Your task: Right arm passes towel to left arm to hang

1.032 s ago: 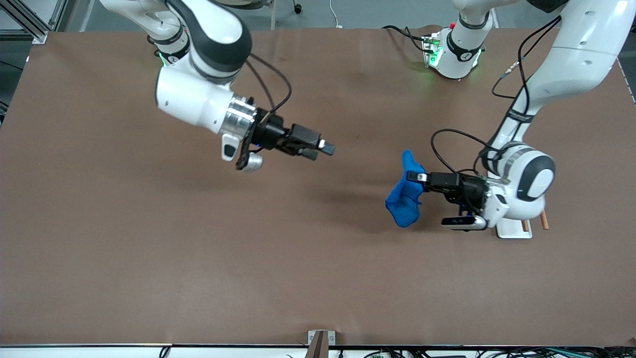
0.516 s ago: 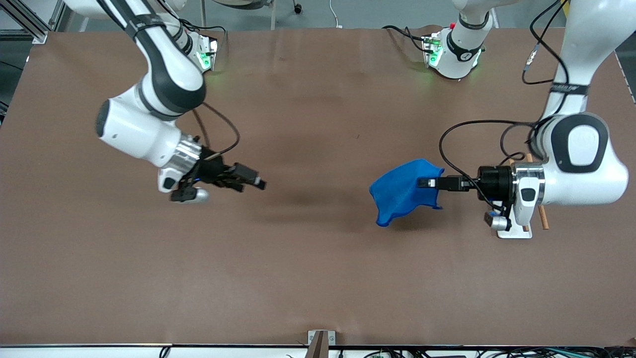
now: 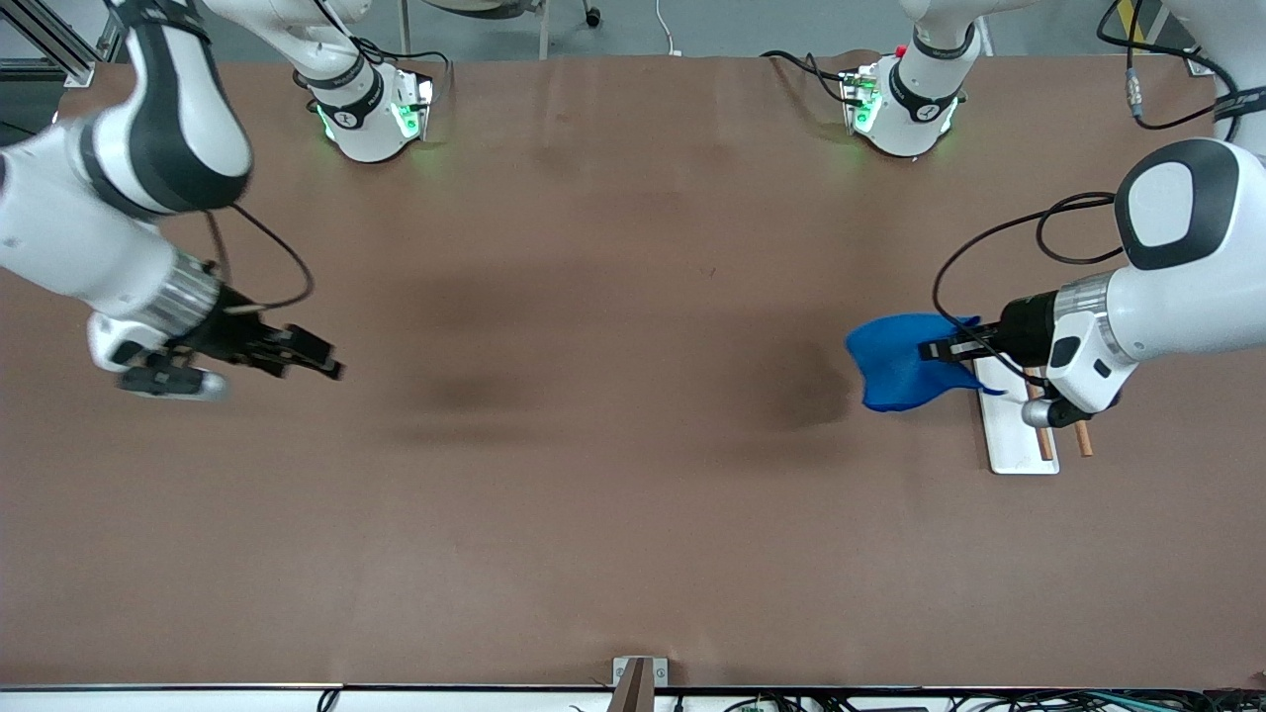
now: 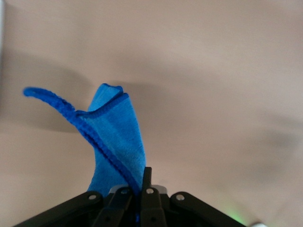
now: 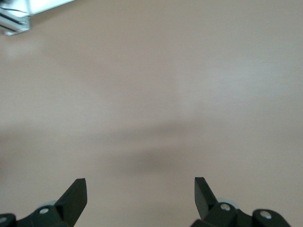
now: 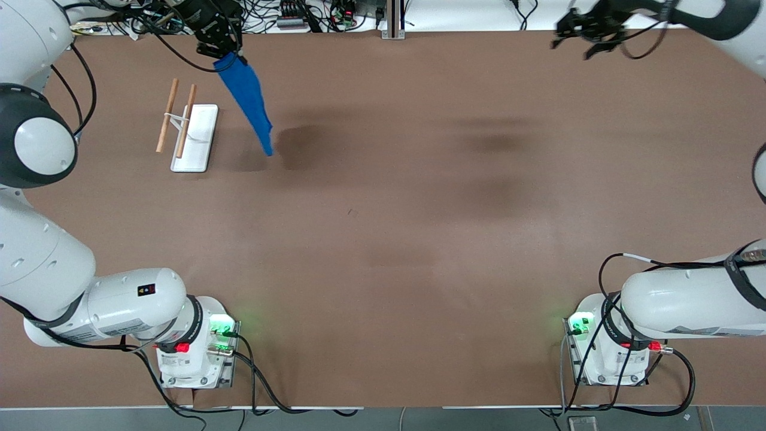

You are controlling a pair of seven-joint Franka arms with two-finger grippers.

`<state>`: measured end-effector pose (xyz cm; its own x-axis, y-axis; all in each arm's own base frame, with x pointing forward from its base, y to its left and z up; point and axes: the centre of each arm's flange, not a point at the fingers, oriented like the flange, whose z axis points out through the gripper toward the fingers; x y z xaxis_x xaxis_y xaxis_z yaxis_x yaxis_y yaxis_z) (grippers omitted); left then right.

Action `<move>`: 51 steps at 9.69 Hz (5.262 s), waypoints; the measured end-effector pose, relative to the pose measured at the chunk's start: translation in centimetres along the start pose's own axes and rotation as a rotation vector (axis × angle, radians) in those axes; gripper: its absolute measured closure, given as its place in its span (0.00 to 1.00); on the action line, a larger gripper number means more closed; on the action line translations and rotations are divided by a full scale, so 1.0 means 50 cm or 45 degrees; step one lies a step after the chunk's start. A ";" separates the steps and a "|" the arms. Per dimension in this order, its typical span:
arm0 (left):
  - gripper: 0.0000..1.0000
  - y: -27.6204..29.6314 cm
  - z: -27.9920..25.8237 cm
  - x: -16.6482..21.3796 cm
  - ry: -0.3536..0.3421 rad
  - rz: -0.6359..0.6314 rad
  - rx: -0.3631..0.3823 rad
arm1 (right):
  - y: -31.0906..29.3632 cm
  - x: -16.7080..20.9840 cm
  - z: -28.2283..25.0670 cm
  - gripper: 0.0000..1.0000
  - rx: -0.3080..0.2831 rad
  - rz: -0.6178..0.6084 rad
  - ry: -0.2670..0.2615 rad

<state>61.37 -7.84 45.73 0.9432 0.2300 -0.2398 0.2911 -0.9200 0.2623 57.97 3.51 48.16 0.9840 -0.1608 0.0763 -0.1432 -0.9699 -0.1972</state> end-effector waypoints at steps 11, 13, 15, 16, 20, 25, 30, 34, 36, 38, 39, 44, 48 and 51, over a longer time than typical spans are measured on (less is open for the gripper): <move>0.98 -0.312 -0.028 0.070 0.111 0.085 0.398 | 0.171 -0.024 -0.364 0.00 -0.216 0.087 -0.138; 0.98 -0.372 -0.060 0.067 0.106 0.141 0.396 | 0.177 -0.024 -0.364 0.00 -0.252 0.012 -0.149; 0.98 -0.436 -0.075 0.068 0.097 0.161 0.387 | 0.178 -0.024 -0.367 0.00 -0.258 -0.006 -0.147; 0.98 -0.459 -0.076 0.068 0.088 0.168 0.383 | 0.178 -0.023 -0.370 0.00 -0.258 -0.007 -0.144; 0.94 -0.544 -0.022 0.097 0.055 0.130 0.342 | 0.175 -0.022 -0.391 0.00 -0.259 0.000 -0.113; 0.46 -0.548 -0.050 0.111 0.100 0.179 0.344 | 0.179 -0.025 -0.390 0.00 -0.259 0.013 -0.127; 0.00 -0.480 -0.284 0.072 0.153 0.274 0.369 | 0.180 -0.025 -0.388 0.00 -0.260 0.015 -0.132; 0.00 -0.249 -0.432 -0.070 0.302 0.346 0.434 | 0.181 -0.025 -0.387 0.00 -0.260 0.016 -0.137; 0.00 -0.173 -0.456 -0.131 0.282 0.404 0.458 | 0.181 -0.025 -0.387 0.00 -0.260 0.017 -0.137; 0.00 -0.145 -0.458 -0.142 0.274 0.435 0.444 | 0.182 -0.025 -0.387 0.00 -0.260 0.017 -0.137; 0.00 -0.128 -0.451 -0.144 0.269 0.453 0.435 | 0.182 -0.025 -0.387 0.00 -0.260 0.017 -0.137; 0.00 -0.029 -0.426 -0.198 0.246 0.491 0.456 | 0.182 -0.025 -0.386 0.00 -0.260 0.017 -0.138; 0.00 0.001 -0.389 -0.267 0.230 0.370 0.420 | 0.183 -0.025 -0.387 0.00 -0.260 0.018 -0.138; 0.00 0.016 -0.372 -0.299 0.230 0.375 0.424 | 0.184 -0.025 -0.387 0.00 -0.260 0.020 -0.137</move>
<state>50.51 -6.12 66.93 0.9992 -0.0315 -0.0264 -0.0322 -0.9991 -0.0261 53.35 -8.76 65.16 0.9855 -0.1663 -0.0324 -0.1662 -0.9861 0.0049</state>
